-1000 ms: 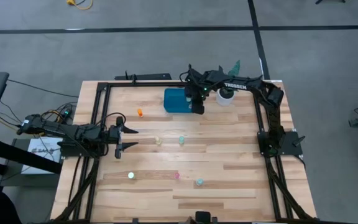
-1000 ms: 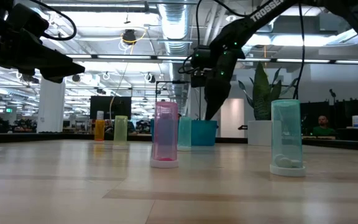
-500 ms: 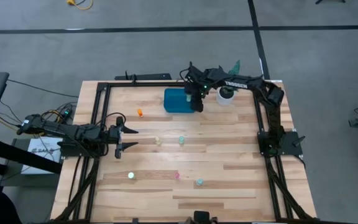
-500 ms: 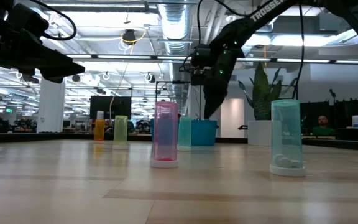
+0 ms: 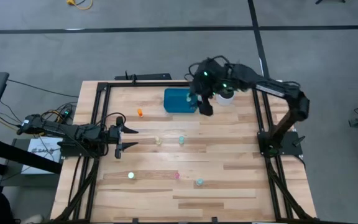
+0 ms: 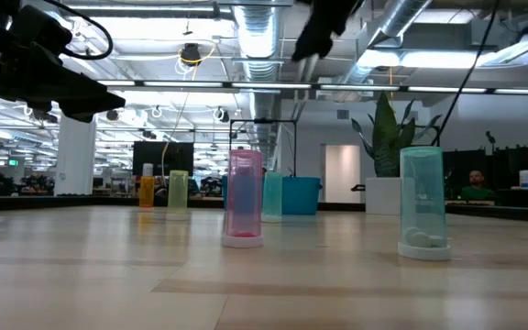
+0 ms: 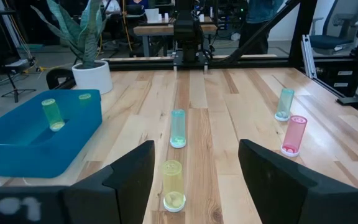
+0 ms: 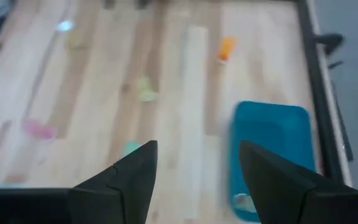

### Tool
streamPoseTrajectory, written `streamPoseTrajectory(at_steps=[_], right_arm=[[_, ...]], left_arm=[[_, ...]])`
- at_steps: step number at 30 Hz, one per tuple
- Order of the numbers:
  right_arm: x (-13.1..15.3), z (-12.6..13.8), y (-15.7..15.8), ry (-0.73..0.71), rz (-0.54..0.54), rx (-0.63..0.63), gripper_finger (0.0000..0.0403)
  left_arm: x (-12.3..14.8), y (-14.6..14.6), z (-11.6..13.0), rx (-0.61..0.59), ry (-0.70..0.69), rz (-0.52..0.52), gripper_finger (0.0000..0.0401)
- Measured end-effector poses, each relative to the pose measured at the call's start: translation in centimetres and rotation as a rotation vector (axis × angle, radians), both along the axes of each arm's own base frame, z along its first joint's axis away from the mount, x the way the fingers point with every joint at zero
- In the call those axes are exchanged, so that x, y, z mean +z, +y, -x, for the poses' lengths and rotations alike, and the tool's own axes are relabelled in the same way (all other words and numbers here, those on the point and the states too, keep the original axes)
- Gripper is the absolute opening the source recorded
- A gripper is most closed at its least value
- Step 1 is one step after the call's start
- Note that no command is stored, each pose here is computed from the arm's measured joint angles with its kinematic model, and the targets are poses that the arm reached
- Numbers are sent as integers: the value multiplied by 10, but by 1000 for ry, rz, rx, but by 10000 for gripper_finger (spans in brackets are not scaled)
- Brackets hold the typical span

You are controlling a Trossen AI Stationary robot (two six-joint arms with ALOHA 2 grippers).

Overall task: Pick and place pill bottles into a basket
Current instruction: Put the blue pill bottle into the blue bin

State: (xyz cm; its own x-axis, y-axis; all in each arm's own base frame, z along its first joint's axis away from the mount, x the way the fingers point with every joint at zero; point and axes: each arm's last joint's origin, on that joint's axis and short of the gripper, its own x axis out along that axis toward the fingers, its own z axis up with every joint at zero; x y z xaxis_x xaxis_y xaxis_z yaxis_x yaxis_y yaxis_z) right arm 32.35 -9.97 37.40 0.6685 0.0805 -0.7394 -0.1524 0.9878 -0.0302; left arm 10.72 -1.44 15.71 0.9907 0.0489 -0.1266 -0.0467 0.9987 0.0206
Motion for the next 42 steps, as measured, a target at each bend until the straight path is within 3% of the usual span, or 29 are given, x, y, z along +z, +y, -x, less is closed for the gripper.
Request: streamPoseTrajectory(at_steps=[7, 18, 30, 34, 42], right_arm=[[0, 14, 60, 169, -28, 163, 217], [-31, 32, 105, 324, -110, 226, 204], [-59, 13, 212, 229, -134, 124, 182], [-79, 8, 235, 298, -167, 74, 181], [-129, 3, 283, 466, -163, 89, 210]], left_arm=[[0, 0, 0, 0, 0, 0, 224], [0, 0, 0, 0, 0, 0, 224], [0, 0, 0, 0, -1, 0, 224], [0, 0, 0, 0, -3, 1, 224], [0, 0, 0, 0, -4, 1, 224]])
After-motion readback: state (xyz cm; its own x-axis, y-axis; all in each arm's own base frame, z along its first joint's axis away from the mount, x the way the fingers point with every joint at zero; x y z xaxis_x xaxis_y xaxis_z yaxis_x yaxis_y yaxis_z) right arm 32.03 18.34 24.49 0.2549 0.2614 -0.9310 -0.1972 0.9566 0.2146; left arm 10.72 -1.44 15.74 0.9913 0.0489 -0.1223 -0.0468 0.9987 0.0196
